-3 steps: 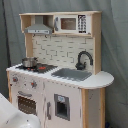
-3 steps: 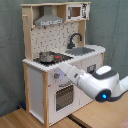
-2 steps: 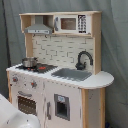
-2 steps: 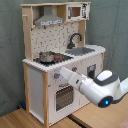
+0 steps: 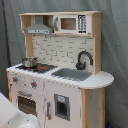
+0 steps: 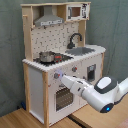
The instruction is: Play with the kitchen
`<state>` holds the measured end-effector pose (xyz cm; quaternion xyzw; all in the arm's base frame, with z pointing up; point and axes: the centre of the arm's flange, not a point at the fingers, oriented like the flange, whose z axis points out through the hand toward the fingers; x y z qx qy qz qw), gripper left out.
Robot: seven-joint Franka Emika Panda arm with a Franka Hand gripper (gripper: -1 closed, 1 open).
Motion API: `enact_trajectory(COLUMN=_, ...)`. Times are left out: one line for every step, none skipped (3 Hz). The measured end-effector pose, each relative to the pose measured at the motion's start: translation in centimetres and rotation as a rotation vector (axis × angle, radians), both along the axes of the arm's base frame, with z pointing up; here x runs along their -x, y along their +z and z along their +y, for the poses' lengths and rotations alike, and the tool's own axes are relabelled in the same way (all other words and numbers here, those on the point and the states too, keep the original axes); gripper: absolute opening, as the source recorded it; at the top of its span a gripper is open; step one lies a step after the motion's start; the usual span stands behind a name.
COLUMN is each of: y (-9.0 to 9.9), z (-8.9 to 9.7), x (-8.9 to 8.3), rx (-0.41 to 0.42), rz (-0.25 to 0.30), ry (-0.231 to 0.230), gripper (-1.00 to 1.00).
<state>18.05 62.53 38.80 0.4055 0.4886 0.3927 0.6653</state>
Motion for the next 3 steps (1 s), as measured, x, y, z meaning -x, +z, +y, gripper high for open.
enact_trajectory(y=-1.8, z=-2.1, x=-1.1, rx=0.068, rz=-0.019, ry=0.013, gripper=1.00)
enact_trajectory(y=-3.0, z=-4.4, x=-2.0, rx=0.125, rz=-0.036, ry=0.022, gripper=1.00)
enact_trajectory(y=-3.6, z=-6.6, x=-2.9, rx=0.169, rz=-0.051, ry=0.029, gripper=1.00)
